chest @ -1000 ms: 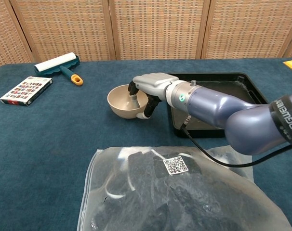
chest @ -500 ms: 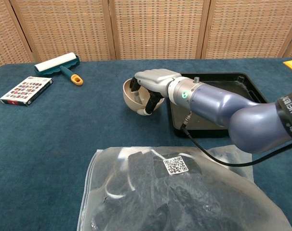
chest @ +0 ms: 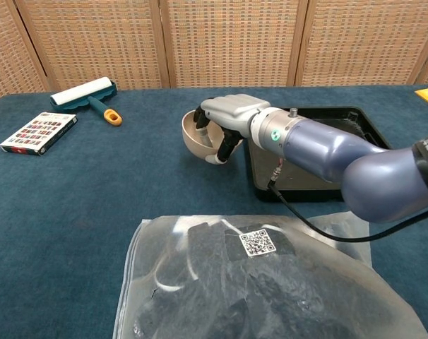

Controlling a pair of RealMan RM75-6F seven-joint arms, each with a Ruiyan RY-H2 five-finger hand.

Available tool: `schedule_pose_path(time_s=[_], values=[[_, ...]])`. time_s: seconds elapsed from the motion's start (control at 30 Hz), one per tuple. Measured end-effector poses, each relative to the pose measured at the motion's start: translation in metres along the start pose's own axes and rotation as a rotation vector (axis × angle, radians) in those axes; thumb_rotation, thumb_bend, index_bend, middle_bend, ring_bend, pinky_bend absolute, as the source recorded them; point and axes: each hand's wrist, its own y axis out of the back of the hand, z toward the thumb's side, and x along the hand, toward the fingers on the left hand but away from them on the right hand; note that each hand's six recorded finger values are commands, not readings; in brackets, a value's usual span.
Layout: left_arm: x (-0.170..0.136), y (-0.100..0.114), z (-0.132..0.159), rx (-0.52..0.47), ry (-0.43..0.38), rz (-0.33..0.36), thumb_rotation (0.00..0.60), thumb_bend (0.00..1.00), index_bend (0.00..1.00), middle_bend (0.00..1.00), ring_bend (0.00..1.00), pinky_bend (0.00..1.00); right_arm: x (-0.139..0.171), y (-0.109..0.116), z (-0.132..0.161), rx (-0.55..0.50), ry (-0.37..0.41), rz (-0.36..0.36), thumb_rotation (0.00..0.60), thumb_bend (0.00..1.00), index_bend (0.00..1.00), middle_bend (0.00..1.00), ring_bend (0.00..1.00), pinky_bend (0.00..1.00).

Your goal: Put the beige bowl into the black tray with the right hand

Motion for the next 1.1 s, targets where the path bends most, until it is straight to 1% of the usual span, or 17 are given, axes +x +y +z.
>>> schedule_pose_path(time_s=[0.3, 0.5, 0.77, 0.9, 1.1], values=[[0.0, 0.0, 0.0, 0.002, 0.0, 0.001, 0.6, 0.18, 0.0, 0.0, 0.0, 0.0, 0.001, 0.018, -0.004, 0.047, -0.001, -0.043, 0.6, 0.5, 0.68, 0.22, 0.0, 0.1], [-0.001, 0.0, 0.001, 0.003, -0.004, 0.001, 0.6, 0.18, 0.0, 0.0, 0.0, 0.0, 0.005, 0.032, -0.017, 0.087, -0.025, -0.065, 0.6, 0.5, 0.68, 0.23, 0.0, 0.1], [-0.002, -0.001, 0.003, 0.009, -0.013, -0.001, 0.6, 0.18, 0.0, 0.0, 0.0, 0.0, 0.017, 0.048, -0.053, 0.155, -0.097, -0.078, 0.6, 0.49, 0.69, 0.23, 0.0, 0.1], [-0.002, 0.0, 0.004, 0.01, -0.014, 0.003, 0.6, 0.18, 0.0, 0.0, 0.0, 0.0, 0.027, 0.049, -0.074, 0.171, -0.144, -0.066, 0.6, 0.49, 0.69, 0.23, 0.0, 0.1], [-0.003, -0.001, 0.006, 0.016, -0.019, 0.002, 0.6, 0.18, 0.0, 0.0, 0.0, 0.0, 0.046, 0.045, -0.107, 0.208, -0.209, -0.041, 0.6, 0.49, 0.69, 0.23, 0.0, 0.1]])
